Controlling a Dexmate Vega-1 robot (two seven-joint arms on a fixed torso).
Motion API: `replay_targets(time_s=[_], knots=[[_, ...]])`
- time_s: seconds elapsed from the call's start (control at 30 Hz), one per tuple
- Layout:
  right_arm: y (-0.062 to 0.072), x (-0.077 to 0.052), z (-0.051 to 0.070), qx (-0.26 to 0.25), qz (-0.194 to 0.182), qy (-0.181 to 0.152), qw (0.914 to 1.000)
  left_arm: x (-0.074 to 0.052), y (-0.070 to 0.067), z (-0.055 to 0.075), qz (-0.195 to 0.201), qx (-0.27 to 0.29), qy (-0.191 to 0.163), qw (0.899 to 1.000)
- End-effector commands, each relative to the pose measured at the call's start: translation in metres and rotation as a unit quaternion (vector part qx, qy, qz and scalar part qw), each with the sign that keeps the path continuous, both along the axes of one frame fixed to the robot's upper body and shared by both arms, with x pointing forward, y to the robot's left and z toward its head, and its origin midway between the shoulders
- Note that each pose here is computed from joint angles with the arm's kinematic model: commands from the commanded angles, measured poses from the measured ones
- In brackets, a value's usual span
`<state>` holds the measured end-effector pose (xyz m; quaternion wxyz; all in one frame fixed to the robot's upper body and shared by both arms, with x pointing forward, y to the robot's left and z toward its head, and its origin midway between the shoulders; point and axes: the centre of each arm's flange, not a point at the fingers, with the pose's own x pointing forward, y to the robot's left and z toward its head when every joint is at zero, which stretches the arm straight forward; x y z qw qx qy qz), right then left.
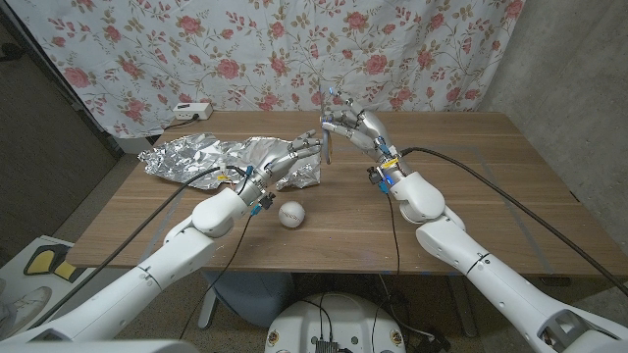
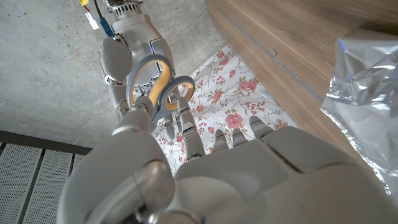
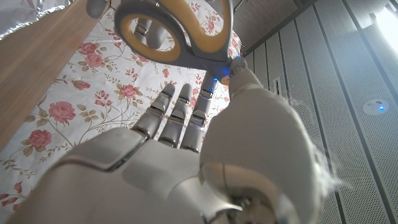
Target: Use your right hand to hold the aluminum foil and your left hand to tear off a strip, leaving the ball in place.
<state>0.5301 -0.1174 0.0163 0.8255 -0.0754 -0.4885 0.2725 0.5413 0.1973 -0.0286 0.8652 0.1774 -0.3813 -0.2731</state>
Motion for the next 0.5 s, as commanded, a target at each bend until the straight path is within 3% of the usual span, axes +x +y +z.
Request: replay_targets(time_s=[0.03, 0.5], knots=[[0.007, 0.0014, -0.0001, 0.0, 0.009, 0.004, 0.9999, 0.0028, -0.0017, -0.0019, -0.003, 0.002, 0.005, 1.0], [0.0159, 0.0026, -0.0025, -0.013, 0.013, 0.007, 0.9998, 0.0022, -0.0063, -0.0048, -0.009, 0.008, 0.006, 1.0]])
